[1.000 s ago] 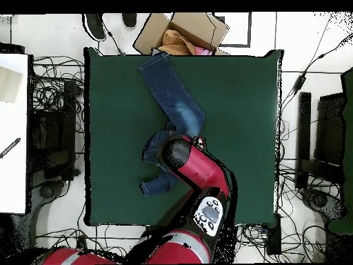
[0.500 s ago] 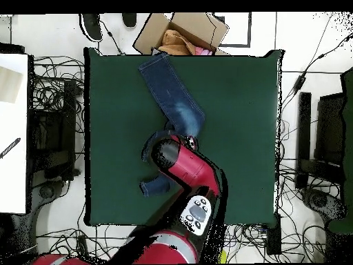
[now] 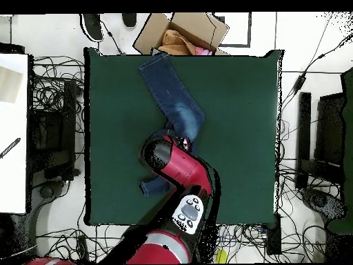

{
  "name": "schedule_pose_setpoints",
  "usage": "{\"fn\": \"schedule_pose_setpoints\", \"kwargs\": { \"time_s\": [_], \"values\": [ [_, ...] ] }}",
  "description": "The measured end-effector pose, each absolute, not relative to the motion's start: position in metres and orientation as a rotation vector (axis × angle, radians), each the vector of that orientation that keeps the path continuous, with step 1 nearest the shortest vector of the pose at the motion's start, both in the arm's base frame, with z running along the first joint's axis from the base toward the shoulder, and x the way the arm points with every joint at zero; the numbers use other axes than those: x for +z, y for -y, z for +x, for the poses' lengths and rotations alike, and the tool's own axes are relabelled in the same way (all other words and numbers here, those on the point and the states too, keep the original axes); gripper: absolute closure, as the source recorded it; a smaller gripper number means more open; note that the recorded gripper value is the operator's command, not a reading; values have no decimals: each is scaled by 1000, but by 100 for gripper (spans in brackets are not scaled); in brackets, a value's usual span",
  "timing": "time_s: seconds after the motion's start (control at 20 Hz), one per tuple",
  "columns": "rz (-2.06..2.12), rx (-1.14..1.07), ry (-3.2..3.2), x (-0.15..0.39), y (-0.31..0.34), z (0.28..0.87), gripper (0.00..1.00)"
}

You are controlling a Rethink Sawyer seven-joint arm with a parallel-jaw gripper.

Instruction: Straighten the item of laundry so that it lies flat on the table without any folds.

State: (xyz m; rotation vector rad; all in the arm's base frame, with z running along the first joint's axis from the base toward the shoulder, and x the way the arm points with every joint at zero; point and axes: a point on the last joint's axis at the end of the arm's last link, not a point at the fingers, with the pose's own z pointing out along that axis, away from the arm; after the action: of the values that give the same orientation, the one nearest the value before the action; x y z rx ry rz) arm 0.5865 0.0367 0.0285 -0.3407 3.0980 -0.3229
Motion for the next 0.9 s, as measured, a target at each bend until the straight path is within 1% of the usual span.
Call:
{"fn": "schedule_pose_setpoints", "kwargs": {
  "time_s": [0.25, 0.35, 0.6, 0.75, 0.8, 0.9],
  "values": [
    [-267, -287, -3109, 19, -14, 589, 0],
    [-230, -278, -3113, 9, 5, 589, 0],
    [-202, -291, -3114, -12, 33, 582, 0],
    [-214, -301, -3112, -19, 38, 579, 0],
    [-255, -318, -3105, -23, 35, 576, 100],
    [-262, -320, -3104, -23, 34, 576, 100]
  ]
}}
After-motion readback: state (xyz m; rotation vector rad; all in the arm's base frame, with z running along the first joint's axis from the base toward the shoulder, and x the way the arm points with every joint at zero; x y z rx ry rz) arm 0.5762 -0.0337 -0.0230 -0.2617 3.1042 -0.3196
